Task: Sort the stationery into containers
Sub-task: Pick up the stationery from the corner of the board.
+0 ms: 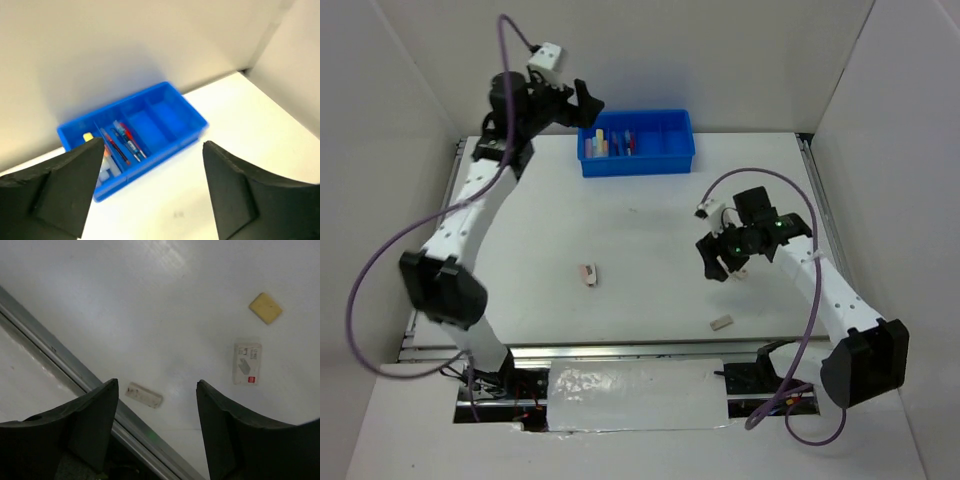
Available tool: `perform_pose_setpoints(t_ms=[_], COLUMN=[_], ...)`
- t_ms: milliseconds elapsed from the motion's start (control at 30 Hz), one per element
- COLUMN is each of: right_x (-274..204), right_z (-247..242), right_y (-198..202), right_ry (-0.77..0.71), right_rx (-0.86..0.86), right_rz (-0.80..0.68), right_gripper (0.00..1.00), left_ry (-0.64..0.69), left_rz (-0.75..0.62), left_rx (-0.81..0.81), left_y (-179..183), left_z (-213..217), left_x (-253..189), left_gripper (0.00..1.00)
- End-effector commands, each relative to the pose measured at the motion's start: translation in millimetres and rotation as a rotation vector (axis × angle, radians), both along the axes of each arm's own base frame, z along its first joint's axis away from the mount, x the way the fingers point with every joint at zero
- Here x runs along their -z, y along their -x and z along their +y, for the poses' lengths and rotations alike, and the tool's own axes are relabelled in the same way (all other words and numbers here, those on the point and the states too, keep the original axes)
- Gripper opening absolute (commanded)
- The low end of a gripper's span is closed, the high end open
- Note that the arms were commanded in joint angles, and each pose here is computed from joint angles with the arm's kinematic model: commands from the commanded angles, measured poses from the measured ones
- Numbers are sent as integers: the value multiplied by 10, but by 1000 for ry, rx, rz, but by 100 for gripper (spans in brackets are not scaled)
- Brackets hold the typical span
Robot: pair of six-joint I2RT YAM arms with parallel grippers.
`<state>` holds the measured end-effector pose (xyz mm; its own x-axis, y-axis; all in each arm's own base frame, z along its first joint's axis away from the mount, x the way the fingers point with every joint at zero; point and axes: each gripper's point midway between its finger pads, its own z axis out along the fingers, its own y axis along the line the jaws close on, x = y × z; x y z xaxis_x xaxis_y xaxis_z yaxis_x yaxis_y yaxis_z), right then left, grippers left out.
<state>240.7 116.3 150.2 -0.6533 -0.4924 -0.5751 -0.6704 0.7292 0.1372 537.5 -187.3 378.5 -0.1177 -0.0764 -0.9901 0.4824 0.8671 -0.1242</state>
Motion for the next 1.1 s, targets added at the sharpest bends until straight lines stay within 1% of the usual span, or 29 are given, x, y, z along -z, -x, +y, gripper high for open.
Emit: perform_pose_setpoints(t_ms=[0, 33, 67, 100, 133, 167, 200, 233, 267, 333, 500, 633, 700, 867, 1067], right_x=[275, 320, 420, 451, 487, 602, 646, 694, 787, 902, 1078, 1210, 1231, 1305, 1405], right_z=[-177, -204, -203, -221, -246, -257, -271, -321, -345, -377, -322, -292, -260, -183, -132], right_y=[341, 359, 429, 452, 448, 517, 527, 515, 548, 592, 655, 740, 753, 855, 844], right_ry=[198, 232, 252, 272, 301, 327, 348, 394, 416, 466, 509, 537, 536, 529, 550], right_rx=[-202, -266, -317, -359, -418, -466, -495, -523, -543, -589, -673, -733, -752, -814, -844], right_rz=[29, 11, 16, -5, -34, -29, -41, -53, -49, -39, -22, -30, -34, -1, -17], right_gripper=[72, 73, 73, 73, 73, 73, 72, 71, 71, 69, 69, 75, 76, 74, 69], left_ry=[-67, -61, -48, -42, -40, -48, -52, -52, -54, -53, -47, -37, -30, -11, -2], left_rz=[91, 162, 146, 156, 206, 172, 168, 191, 158, 170, 202, 213, 215, 230, 231], left_rx=[265, 299, 322, 343, 352, 353, 358, 357, 362, 370, 394, 406, 408, 401, 390], left_y=[726, 879, 1075, 1190, 1316, 1465, 1548, 1633, 1728, 1806, 1838, 1788, 1770, 1727, 1702], left_z=[88, 125, 157, 162, 170, 178, 155, 165, 163, 157, 152, 141, 136, 152, 185], left_x=[230, 498, 390, 426, 637, 543, 574, 720, 635, 691, 775, 799, 794, 817, 816], left_gripper=[95, 99, 99, 99, 99, 99, 99, 99, 99, 99, 99, 99, 99, 99, 99])
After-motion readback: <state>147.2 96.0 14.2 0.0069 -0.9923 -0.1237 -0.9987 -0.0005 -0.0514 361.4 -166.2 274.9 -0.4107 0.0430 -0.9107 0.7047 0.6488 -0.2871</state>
